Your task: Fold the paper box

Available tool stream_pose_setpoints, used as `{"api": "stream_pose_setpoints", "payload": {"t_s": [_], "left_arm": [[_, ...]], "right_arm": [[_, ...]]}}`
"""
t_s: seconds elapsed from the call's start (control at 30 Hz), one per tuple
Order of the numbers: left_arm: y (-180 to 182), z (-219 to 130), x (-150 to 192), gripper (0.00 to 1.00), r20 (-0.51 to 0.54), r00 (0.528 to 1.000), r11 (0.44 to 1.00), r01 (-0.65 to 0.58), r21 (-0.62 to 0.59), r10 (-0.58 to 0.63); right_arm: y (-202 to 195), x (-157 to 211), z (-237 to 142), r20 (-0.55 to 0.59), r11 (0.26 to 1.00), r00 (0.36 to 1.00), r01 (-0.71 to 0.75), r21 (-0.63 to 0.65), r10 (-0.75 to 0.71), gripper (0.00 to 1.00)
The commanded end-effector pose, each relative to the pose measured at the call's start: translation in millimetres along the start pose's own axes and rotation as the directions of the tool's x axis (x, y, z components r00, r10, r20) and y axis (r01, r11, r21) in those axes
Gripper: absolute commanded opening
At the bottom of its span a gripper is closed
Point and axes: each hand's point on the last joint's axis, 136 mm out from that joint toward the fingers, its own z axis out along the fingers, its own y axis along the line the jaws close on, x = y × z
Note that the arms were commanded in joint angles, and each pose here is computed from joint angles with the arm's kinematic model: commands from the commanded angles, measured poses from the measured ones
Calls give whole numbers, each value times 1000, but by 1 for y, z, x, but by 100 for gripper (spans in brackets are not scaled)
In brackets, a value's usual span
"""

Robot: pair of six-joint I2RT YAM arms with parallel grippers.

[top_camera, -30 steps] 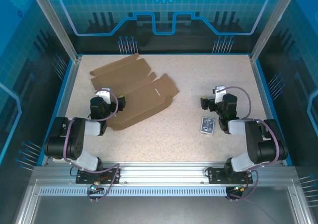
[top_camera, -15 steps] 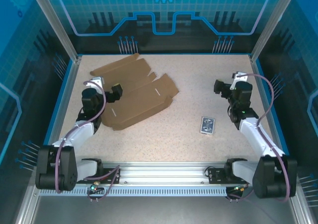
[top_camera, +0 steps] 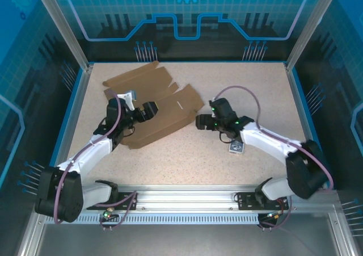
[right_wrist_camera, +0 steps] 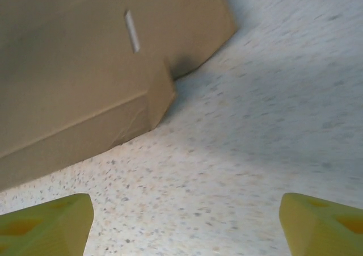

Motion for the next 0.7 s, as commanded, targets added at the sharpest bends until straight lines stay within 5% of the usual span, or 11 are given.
{"api": "stream_pose_setpoints", "payload": {"t_s": [0.0,0.27,0.67], "left_arm": [[-7,1,6,92,-56,998,1000,17,0,-17],[-11,-1,7,92,-64,998,1000,-21,-7,20],[-12,-3,7,92,-61,998,999,-33,-13,33]], "right_arm": [[31,-8,23,-26,996,998,-65,-60,63,81],[45,-13,80,-50,993,993,-110,-48,107,68],[32,1,111,-82,982,978,-190,4,190,58]]}}
